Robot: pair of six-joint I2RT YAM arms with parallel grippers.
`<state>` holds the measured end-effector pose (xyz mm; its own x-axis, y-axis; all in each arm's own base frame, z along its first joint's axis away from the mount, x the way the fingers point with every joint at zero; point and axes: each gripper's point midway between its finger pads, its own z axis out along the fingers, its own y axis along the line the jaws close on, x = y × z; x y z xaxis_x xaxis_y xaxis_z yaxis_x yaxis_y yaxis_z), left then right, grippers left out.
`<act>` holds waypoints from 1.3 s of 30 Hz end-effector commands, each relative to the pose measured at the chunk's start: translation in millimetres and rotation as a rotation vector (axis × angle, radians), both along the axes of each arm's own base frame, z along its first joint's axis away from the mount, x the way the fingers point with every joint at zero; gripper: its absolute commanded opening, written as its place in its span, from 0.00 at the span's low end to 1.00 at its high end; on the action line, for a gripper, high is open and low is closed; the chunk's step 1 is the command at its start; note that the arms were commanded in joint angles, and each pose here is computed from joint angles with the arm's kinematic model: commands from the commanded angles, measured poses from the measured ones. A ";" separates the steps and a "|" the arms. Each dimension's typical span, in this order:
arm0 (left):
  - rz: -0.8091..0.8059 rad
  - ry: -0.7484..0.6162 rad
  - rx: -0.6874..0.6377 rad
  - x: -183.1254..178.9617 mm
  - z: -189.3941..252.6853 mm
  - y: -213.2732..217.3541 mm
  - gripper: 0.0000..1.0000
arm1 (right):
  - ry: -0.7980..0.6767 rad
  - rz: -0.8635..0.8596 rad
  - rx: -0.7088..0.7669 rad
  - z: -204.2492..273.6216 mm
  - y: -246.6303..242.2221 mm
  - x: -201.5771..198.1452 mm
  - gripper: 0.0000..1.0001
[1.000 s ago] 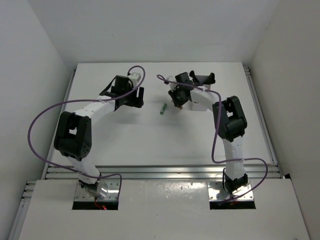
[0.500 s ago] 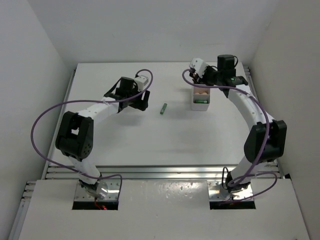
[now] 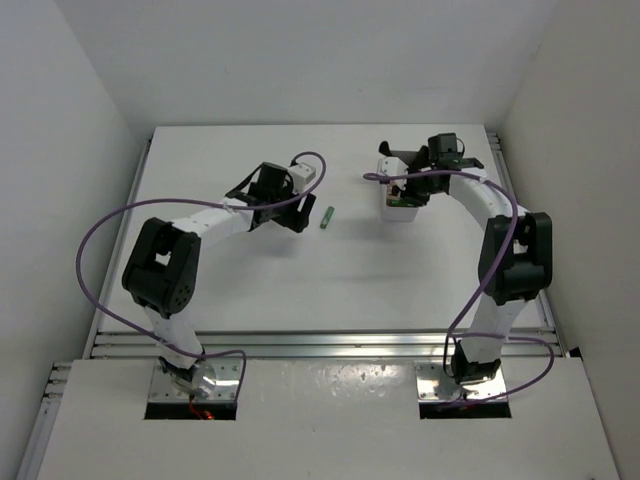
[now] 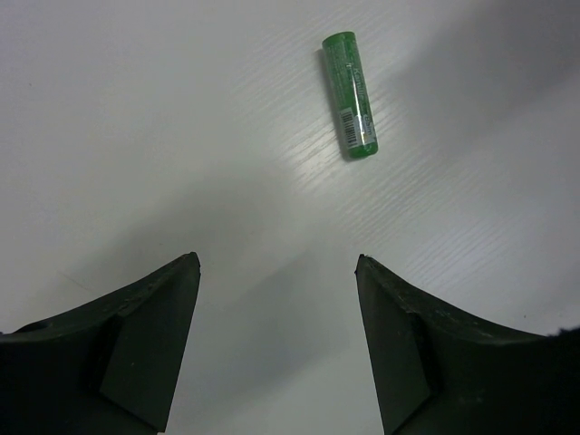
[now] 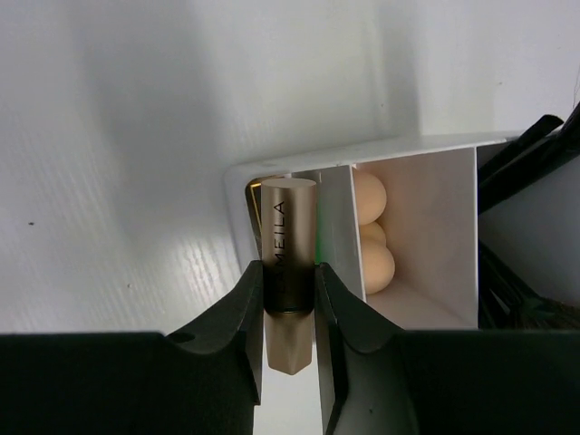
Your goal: Organize the makeup
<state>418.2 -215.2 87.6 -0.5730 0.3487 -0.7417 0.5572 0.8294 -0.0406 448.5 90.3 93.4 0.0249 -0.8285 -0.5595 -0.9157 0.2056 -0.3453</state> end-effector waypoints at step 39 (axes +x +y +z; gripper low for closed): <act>-0.009 0.130 0.089 34.6 -80.8 -81.0 0.38 | -0.372 -0.556 0.626 109.0 -48.1 -9.2 0.80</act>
<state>470.9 -294.6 23.1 -0.6191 0.3896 -0.6818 0.5669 0.8226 -0.0448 438.6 45.2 170.1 -0.1008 -0.3617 -0.9268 -0.5041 0.8217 -0.2658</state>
